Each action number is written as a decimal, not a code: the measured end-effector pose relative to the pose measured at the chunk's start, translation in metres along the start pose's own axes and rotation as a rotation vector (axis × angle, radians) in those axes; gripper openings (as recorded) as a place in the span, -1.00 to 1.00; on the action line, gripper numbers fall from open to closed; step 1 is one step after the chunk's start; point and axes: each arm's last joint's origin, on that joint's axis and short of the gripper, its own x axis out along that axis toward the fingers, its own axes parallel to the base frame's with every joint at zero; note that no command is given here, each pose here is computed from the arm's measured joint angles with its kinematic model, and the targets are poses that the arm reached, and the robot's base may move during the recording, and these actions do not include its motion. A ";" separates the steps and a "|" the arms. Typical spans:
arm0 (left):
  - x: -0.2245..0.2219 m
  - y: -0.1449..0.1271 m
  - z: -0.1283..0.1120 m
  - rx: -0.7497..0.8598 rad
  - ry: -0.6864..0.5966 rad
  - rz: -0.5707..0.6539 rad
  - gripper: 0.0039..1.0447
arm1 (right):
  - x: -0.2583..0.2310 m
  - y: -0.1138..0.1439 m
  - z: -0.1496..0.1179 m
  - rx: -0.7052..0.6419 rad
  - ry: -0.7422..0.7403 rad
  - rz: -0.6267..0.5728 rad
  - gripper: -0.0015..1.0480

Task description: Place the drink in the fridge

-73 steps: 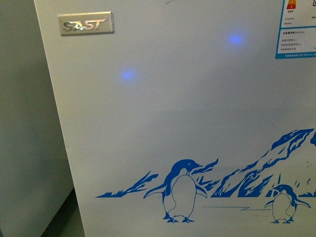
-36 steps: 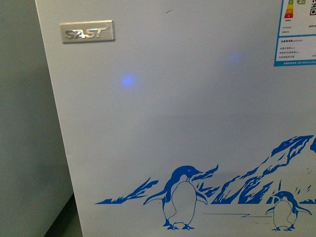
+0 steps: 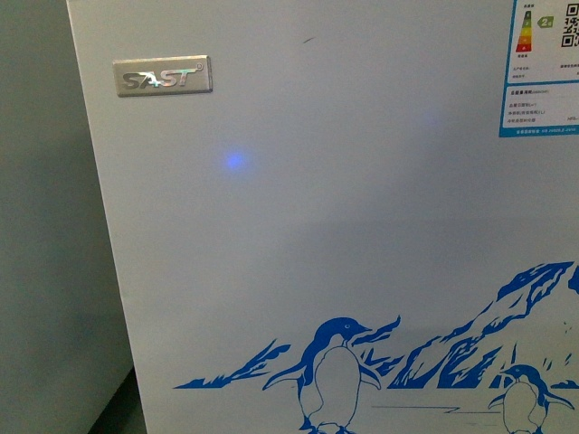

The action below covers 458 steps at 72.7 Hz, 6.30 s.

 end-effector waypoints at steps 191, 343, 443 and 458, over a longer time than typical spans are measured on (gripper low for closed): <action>0.155 -0.036 0.091 0.272 -0.064 -0.583 0.85 | 0.000 0.000 0.000 0.000 0.000 0.000 -0.29; 0.346 -0.265 0.043 1.050 -0.180 -1.197 0.85 | 0.000 0.000 0.000 0.000 0.000 0.000 -0.29; 0.165 -0.109 0.133 -0.127 0.132 -0.502 0.81 | 0.000 0.000 0.000 0.000 0.000 0.000 -0.29; 0.058 -0.017 0.059 -0.022 0.024 0.000 -0.10 | 0.005 -0.004 0.006 -0.079 0.224 0.134 -0.29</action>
